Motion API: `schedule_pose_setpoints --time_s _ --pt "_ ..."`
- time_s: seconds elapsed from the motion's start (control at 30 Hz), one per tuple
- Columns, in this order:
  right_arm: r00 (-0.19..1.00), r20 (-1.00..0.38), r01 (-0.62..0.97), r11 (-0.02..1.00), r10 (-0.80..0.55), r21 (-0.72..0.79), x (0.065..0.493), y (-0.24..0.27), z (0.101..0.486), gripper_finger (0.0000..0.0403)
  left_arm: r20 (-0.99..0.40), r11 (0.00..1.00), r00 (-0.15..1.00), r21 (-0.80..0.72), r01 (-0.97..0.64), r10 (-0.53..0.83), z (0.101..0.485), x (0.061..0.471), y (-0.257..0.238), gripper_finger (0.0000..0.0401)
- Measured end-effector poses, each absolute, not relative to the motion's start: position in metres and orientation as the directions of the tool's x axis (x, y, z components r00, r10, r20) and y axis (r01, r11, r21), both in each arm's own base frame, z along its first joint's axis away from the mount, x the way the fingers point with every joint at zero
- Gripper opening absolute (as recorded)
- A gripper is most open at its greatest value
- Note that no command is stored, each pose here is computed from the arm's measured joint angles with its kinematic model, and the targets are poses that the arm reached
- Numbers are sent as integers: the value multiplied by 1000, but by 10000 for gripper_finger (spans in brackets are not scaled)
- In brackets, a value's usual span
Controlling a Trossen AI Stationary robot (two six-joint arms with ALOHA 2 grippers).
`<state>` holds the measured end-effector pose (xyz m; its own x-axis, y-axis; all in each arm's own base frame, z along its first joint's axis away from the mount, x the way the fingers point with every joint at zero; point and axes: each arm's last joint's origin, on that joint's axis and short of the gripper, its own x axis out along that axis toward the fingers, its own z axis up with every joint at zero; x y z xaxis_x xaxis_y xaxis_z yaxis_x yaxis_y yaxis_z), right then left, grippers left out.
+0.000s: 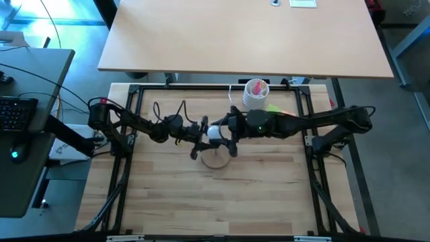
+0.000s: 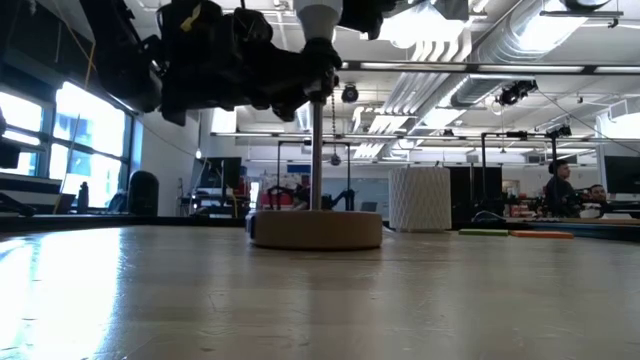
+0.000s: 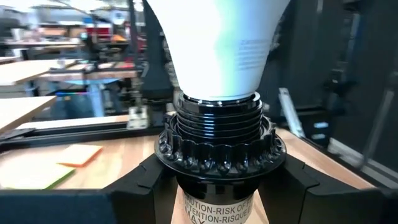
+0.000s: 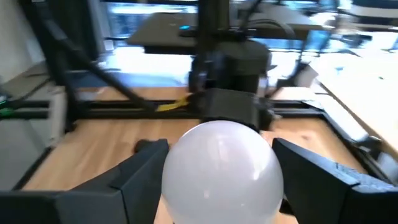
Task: Screw lightbulb
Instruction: Insert the white lightbulb into the desk lamp
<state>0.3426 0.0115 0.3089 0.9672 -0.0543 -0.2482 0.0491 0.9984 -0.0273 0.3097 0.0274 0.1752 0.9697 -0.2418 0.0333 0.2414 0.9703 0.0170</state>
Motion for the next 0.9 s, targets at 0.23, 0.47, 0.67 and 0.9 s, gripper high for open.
schedule_pose_setpoints --time_s 0.23,0.47,0.67,0.9 --pt "911 -207 357 933 -357 -39 339 32 310 273 37 998 998 17 53 -54 176 312 23 169" --pt "824 -164 559 826 -543 73 339 41 307 273 63 993 992 44 -109 106 178 312 13 170" --pt "800 -145 596 799 -583 76 351 41 296 273 57 987 986 40 -158 156 177 312 10 170" --pt "836 -143 539 842 -530 28 349 42 301 277 49 986 987 55 -155 152 176 312 9 170"
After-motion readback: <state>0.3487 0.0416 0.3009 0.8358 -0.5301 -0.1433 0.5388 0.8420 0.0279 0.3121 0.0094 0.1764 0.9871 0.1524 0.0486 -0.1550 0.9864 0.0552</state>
